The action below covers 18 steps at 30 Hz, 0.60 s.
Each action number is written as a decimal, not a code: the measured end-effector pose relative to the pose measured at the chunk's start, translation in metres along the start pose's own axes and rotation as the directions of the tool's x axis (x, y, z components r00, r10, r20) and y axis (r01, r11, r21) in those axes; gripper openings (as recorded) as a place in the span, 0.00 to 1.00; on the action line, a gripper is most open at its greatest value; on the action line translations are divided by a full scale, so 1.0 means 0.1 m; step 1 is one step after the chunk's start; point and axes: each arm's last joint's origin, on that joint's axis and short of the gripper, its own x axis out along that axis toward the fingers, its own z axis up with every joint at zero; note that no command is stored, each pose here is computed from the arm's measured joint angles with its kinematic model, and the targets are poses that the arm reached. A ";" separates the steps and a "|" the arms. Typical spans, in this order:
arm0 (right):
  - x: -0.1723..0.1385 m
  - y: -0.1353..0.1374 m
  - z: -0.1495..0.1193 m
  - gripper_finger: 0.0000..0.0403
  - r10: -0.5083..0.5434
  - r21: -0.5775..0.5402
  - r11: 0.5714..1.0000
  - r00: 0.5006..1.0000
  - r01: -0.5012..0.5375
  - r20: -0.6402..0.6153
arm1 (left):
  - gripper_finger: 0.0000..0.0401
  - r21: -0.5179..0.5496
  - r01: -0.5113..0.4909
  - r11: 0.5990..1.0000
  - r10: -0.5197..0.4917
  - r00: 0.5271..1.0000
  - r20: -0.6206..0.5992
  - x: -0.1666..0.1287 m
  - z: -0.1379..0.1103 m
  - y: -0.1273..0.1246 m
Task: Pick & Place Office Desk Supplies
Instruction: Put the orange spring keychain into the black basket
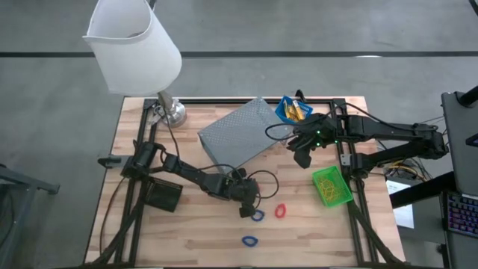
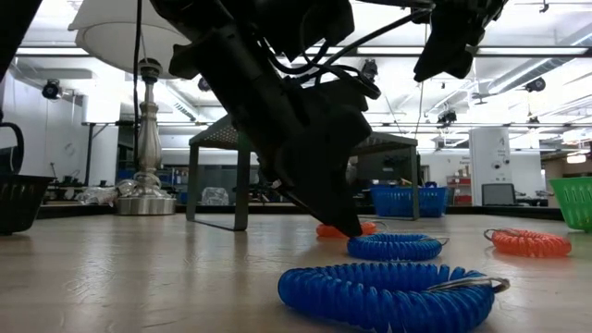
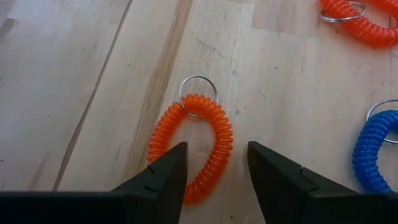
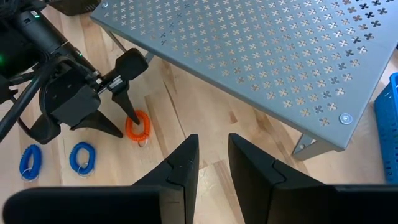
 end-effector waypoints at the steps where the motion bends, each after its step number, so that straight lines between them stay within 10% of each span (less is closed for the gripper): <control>1: 0.00 0.00 0.00 0.21 0.000 0.000 1.000 1.000 0.000 0.000 | 0.41 -0.001 0.001 1.000 -0.001 1.000 0.000 0.00 0.00 0.00; 18: 0.00 0.00 0.00 0.21 0.000 0.000 1.000 1.000 0.000 0.000 | 0.21 -0.107 -0.015 0.994 0.014 1.000 -0.010 0.00 -0.01 0.01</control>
